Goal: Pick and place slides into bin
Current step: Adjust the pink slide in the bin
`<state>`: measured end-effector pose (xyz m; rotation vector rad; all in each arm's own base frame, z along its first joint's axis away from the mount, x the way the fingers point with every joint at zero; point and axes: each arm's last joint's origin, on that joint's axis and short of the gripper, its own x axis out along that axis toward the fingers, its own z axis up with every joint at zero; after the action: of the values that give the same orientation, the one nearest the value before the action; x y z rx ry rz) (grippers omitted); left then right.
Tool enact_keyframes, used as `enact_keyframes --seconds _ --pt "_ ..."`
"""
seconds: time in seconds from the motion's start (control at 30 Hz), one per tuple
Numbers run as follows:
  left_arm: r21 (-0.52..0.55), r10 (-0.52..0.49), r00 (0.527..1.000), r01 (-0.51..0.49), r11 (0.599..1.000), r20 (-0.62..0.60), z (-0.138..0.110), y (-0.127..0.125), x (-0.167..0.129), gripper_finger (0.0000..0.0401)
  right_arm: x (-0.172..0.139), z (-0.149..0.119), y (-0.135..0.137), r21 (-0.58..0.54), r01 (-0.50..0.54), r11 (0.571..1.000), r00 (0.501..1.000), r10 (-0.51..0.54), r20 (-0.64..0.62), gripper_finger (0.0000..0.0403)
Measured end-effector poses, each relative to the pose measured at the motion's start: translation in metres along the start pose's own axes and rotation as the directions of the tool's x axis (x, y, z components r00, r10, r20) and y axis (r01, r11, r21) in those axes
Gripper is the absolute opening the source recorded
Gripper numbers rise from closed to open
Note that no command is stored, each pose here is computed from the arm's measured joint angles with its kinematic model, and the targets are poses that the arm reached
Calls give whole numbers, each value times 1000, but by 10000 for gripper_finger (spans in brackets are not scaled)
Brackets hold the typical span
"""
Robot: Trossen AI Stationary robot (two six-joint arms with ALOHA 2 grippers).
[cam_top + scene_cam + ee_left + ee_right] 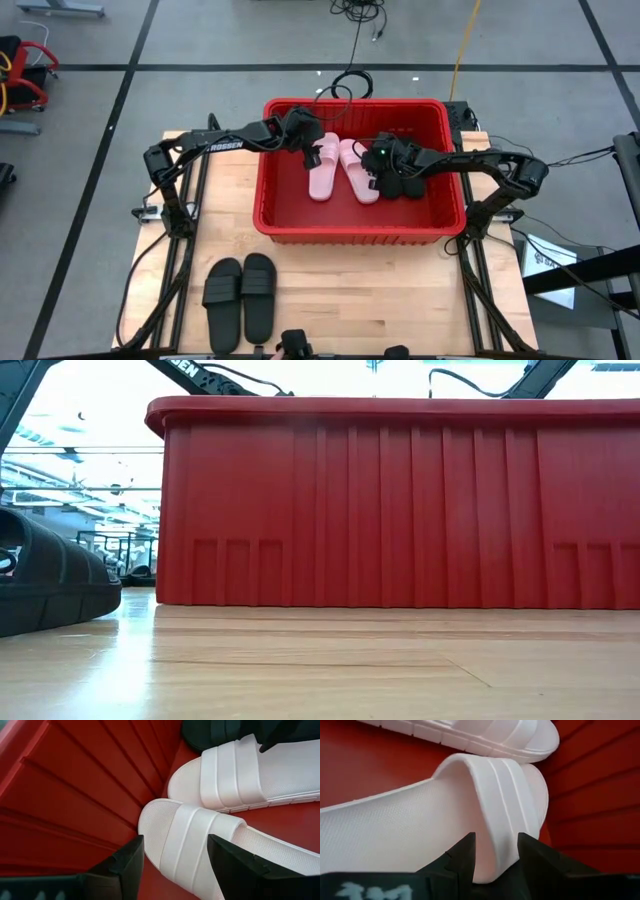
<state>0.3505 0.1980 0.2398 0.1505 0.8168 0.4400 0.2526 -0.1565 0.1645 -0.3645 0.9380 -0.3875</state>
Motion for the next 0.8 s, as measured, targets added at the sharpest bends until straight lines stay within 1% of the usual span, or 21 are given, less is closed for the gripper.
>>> enact_keyframes --seconds 0.13,0.23,0.33,0.53,0.8 --pt "-2 0 1000 0 1000 0 0 0 0 211 0 0 0 -13 2 1000 1000 -2 2 136" --pt "-7 0 1000 0 1000 0 0 0 0 211 0 0 0 -12 3 1000 1000 -3 3 125" --pt "-12 0 1000 0 1000 0 0 0 0 211 0 0 0 -11 3 1000 1000 -3 0 96" --pt "-12 0 1000 0 1000 0 0 0 0 211 0 -1 0 12 0 1000 1000 1 -5 12" --pt "-22 0 1000 0 1000 1 0 0 0 211 0 0 0 72 4 997 1000 -4 -5 3"
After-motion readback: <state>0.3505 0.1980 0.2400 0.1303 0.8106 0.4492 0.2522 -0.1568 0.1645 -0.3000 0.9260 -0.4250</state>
